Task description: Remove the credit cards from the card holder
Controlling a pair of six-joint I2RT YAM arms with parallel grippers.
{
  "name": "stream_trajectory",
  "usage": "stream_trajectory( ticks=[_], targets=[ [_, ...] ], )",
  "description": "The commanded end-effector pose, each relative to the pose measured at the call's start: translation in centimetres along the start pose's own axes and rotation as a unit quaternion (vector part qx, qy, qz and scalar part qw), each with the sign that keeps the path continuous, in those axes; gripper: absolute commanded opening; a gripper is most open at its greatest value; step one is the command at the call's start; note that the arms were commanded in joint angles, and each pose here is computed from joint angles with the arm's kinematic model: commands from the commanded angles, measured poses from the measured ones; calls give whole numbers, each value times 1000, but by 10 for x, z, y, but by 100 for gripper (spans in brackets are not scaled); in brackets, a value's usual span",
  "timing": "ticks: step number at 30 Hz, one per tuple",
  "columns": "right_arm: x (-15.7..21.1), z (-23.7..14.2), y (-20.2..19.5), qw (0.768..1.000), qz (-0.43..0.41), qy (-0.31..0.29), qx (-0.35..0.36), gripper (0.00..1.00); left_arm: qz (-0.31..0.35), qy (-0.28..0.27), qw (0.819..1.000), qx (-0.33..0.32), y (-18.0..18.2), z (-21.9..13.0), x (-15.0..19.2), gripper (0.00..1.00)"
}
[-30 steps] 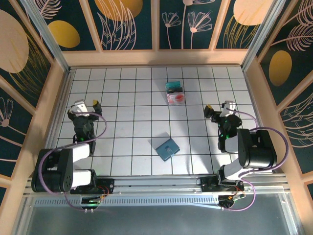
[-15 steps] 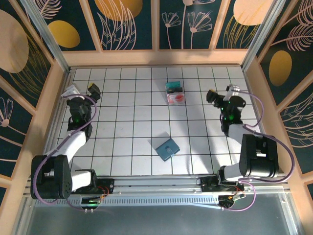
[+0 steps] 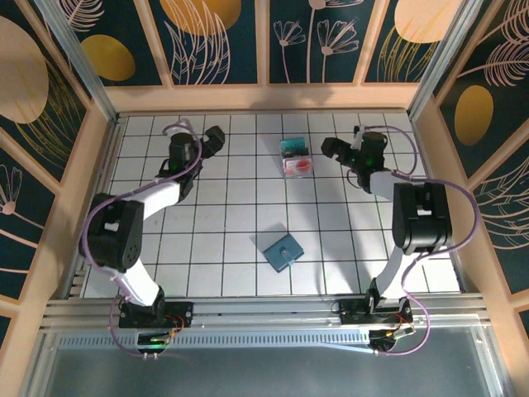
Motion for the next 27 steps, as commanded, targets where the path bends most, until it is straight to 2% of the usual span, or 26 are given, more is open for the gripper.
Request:
stream_trajectory(
  ticks=[1,10,17,27],
  targets=[
    [4,16,11,999,18,18,-26,89,3,42,998,44,-33,24,23,97],
    [22,39,16,997,21,52,-50,77,35,126,988,78,-65,72,87,89],
    [34,47,25,995,21,69,-68,72,42,159,983,85,-70,86,115,78],
    [46,62,33,993,20,88,-77,67,49,199,975,92,-72,98,147,75]
  ],
)
Point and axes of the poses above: each hand's point on the last joint's axis, 136 mm out from that joint toward the fingers, its own z axis out along the fingers, its own y axis along the line the jaws close on, x = y × z, the point moved 3 cm from there along -z, back along the fingers, and after that the axes turned 3 degrees about z, right-handed, at the moved point
